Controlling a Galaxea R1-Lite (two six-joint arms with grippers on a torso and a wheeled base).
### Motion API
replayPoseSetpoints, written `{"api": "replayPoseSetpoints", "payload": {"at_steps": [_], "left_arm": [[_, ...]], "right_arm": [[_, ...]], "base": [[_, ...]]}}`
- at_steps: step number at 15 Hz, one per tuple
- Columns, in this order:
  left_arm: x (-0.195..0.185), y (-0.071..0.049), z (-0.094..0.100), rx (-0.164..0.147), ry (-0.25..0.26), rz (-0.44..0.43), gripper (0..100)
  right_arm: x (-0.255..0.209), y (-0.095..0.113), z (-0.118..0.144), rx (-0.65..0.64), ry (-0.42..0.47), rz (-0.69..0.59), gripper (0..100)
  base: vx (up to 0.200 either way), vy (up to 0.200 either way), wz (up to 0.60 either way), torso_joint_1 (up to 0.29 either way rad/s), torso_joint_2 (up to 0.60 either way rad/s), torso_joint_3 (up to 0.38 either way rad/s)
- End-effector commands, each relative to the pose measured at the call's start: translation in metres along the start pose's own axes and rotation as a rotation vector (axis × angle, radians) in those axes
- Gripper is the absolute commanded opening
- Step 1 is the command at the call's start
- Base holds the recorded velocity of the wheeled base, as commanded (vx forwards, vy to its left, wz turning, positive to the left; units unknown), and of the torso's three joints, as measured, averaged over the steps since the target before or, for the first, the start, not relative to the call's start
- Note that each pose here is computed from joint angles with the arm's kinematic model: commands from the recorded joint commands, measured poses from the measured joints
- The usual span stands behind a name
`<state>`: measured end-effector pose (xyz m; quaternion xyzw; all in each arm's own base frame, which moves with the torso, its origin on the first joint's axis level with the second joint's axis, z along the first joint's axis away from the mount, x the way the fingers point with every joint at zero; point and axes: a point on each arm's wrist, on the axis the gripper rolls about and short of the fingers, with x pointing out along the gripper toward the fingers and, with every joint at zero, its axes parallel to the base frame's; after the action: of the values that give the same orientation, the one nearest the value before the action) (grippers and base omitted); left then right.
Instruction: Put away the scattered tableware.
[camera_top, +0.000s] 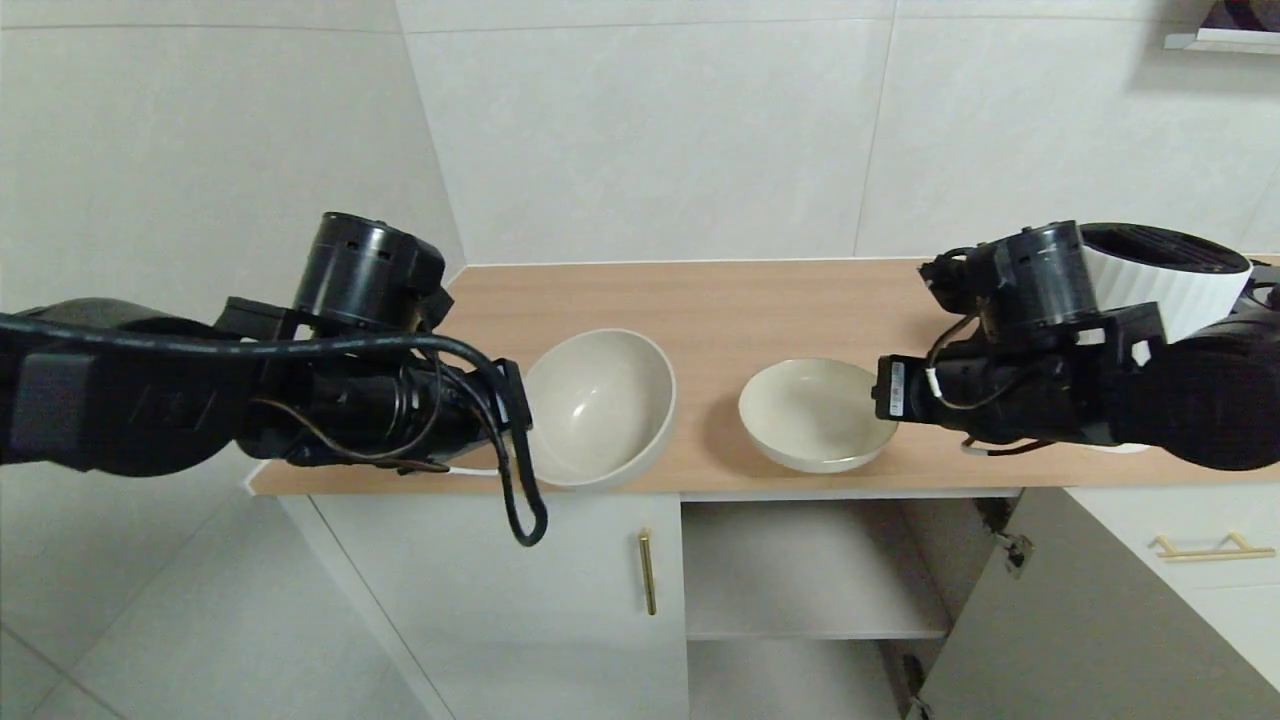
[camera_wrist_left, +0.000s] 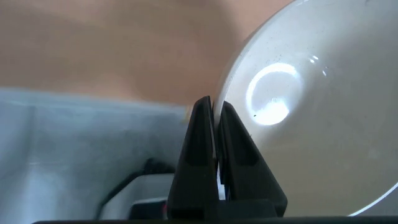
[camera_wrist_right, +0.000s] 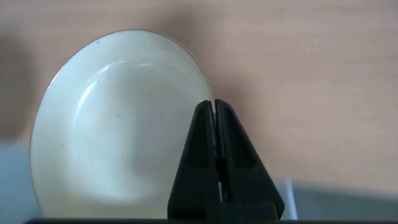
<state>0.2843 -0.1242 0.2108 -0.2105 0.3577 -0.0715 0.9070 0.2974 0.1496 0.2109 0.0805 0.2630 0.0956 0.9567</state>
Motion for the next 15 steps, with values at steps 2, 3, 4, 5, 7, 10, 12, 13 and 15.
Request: {"api": "replayPoseSetpoints", "payload": {"at_steps": [2, 3, 4, 5, 7, 10, 12, 13, 15], "left_arm": [[-0.033, 0.004, -0.007, 0.026, -0.017, -0.05, 0], [-0.042, 0.009, -0.015, 0.03, 0.003, -0.068, 0], [-0.043, 0.011, -0.017, 0.032, 0.008, -0.064, 0], [-0.042, 0.012, -0.02, 0.049, 0.021, -0.059, 0], [-0.041, 0.014, -0.028, 0.088, 0.042, -0.054, 0], [-0.038, 0.01, -0.037, 0.111, 0.075, -0.064, 0], [-0.036, 0.008, -0.042, 0.13, 0.097, -0.064, 0], [-0.033, 0.009, -0.046, 0.16, 0.123, -0.056, 0], [-0.032, 0.009, -0.048, 0.164, 0.138, -0.056, 0]], "right_arm": [[-0.044, -0.007, 0.003, 0.004, -0.014, 0.032, 0], [-0.049, -0.011, -0.006, 0.001, 0.016, 0.049, 0], [-0.05, -0.012, -0.011, -0.001, 0.03, 0.049, 0], [-0.051, -0.014, -0.015, -0.004, 0.044, 0.045, 0], [-0.055, -0.016, -0.02, -0.007, 0.062, 0.06, 0], [-0.064, -0.021, -0.032, -0.017, 0.102, 0.116, 0], [-0.065, -0.022, -0.036, -0.025, 0.11, 0.115, 0], [-0.064, -0.023, -0.038, -0.054, 0.118, 0.112, 0], [-0.06, -0.023, -0.041, -0.064, 0.132, 0.108, 0]], "base": [[0.0, 0.0, 0.0, 0.0, 0.0, 0.0], [0.0, 0.0, 0.0, 0.0, 0.0, 0.0], [0.0, 0.0, 0.0, 0.0, 0.0, 0.0], [0.0, 0.0, 0.0, 0.0, 0.0, 0.0], [0.0, 0.0, 0.0, 0.0, 0.0, 0.0], [0.0, 0.0, 0.0, 0.0, 0.0, 0.0], [0.0, 0.0, 0.0, 0.0, 0.0, 0.0], [0.0, 0.0, 0.0, 0.0, 0.0, 0.0], [0.0, 0.0, 0.0, 0.0, 0.0, 0.0]]}}
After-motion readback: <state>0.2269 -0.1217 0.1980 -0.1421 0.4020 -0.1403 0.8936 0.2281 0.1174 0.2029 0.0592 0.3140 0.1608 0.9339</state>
